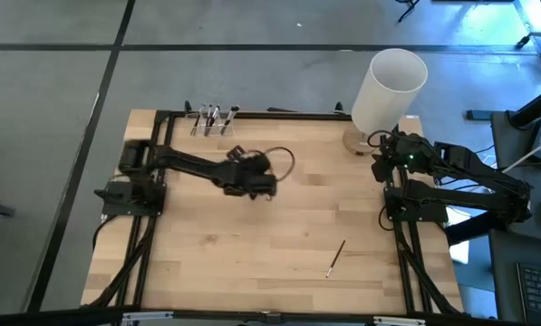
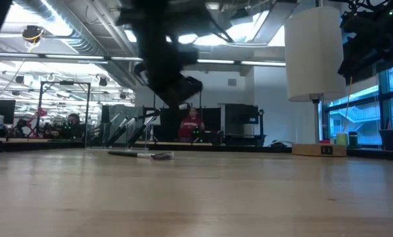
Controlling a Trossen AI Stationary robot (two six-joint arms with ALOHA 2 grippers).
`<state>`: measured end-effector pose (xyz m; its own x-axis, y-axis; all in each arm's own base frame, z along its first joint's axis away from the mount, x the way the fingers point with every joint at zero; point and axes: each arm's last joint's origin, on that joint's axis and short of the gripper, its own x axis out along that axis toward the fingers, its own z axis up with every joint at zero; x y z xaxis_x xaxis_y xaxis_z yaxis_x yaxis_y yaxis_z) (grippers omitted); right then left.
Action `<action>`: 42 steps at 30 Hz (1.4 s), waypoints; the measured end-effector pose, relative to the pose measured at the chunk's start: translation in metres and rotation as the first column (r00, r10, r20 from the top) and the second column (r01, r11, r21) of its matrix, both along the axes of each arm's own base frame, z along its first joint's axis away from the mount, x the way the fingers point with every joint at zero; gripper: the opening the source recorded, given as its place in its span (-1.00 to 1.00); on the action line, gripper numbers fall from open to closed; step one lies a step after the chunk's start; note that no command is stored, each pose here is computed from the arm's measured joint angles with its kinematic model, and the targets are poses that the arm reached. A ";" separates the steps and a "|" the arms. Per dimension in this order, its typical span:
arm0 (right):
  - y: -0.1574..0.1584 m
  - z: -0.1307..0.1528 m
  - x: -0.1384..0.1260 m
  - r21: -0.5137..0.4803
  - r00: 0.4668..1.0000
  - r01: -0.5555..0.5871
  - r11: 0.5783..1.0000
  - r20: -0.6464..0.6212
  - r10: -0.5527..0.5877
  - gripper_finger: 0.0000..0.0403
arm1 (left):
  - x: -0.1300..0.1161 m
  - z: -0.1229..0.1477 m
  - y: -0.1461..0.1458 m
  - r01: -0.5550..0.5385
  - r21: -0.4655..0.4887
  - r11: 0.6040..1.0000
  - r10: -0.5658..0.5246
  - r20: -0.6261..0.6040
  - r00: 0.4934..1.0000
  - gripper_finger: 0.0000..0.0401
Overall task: Put items in baskets/containers
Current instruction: Put the black eyeshadow brush into the transparent organizer
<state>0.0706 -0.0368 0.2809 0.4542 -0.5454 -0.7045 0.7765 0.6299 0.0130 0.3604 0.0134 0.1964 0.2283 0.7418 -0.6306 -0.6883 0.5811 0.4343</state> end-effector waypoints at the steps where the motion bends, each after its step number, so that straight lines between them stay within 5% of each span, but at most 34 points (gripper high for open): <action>1: 0.000 0.000 0.000 0.004 1.000 0.005 1.000 0.002 -0.005 -0.17 | -0.008 0.001 0.002 0.003 0.008 1.000 -0.004 0.034 0.999 -0.89; 15: -0.003 -0.002 0.005 -0.007 1.000 0.019 1.000 -0.008 -0.019 -0.17 | -0.100 0.003 0.065 -0.117 0.201 0.973 0.025 0.412 0.911 -0.88; 22: -0.004 -0.010 0.010 0.003 1.000 0.024 1.000 -0.017 -0.024 -0.17 | -0.124 0.018 0.107 -0.189 0.303 0.934 0.061 0.386 0.920 -0.88; 33: -0.005 -0.011 0.012 0.018 0.999 0.037 0.999 -0.027 -0.036 -0.17 | -0.162 0.008 0.175 -0.243 0.215 0.946 0.146 0.388 0.910 -0.87; 42: -0.005 -0.011 0.012 0.013 0.999 0.029 1.000 -0.035 -0.028 -0.17 | -0.177 0.003 0.189 -0.217 0.160 0.963 0.123 0.455 0.882 -0.87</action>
<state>0.0826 -0.0417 0.2698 0.4134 -0.5480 -0.7271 0.7943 0.6075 -0.0062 0.1833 0.2027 0.1995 0.3043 0.8937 -0.3297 -0.9149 0.3706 0.1601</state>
